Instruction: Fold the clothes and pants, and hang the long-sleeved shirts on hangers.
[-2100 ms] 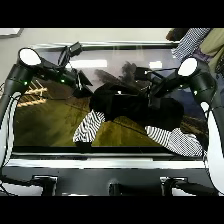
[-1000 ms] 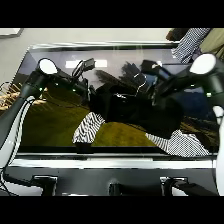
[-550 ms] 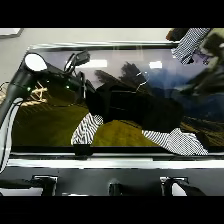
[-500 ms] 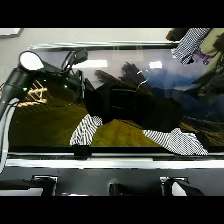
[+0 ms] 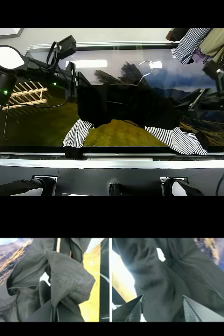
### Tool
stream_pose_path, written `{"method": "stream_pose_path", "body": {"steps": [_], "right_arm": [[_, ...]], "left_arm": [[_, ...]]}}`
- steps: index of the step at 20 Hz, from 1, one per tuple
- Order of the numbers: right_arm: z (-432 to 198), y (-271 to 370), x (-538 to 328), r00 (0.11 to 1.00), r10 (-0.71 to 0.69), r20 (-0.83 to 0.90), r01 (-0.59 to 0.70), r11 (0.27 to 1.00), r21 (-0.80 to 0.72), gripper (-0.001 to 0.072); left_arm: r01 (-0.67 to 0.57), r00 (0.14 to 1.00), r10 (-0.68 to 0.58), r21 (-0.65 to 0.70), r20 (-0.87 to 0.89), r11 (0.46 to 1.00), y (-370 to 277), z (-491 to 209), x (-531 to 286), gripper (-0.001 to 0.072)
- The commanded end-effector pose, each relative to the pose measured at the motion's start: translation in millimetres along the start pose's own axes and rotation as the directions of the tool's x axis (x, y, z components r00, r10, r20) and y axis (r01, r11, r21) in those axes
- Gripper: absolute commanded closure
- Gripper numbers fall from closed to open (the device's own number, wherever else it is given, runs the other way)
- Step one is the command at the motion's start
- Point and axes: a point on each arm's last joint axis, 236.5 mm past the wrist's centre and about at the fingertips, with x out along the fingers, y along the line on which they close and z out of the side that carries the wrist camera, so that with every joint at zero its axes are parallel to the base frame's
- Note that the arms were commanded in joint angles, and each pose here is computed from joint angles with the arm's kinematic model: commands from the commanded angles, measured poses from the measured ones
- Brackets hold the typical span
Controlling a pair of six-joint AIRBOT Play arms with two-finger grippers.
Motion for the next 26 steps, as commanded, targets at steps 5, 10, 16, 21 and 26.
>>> {"method": "stream_pose_path", "body": {"steps": [5, 10, 16, 21, 26], "right_arm": [[21, -2, 72, 0.997, 0.051, 0.054, -0.045, 0.994, -0.098, 0.015], [17, 4, 91, 0.993, 0.112, 0.039, -0.109, 0.991, -0.079, 0.0204], [8, 40, 75, 0.973, 0.232, -0.012, -0.232, 0.967, -0.109, 0.0681], [11, 48, 45, 0.99, 0.132, -0.041, -0.137, 0.972, -0.192, 0.0684], [8, 49, -6, 0.992, -0.099, -0.081, 0.076, 0.965, -0.252, 0.0683]], "left_arm": [[-0.007, 1.0, 0.007, 0.004, 0.007, 1.0, 0, 3, -2, 0.0682], [-0.007, 1.0, 0.007, 0.004, 0.007, 1.0, 0, 3, -2, 0.0682], [-0.005, 1.0, 0.005, -0.002, 0.006, 1.0, 0, 3, -2, 0.0678], [-0.023, 1.0, 0.024, -0.067, 0.012, 0.997, 5, 3, -2, 0.0396], [-0.078, 0.996, 0.084, -0.146, 0.041, 0.986, 19, 10, -3, 0.0379]]}}
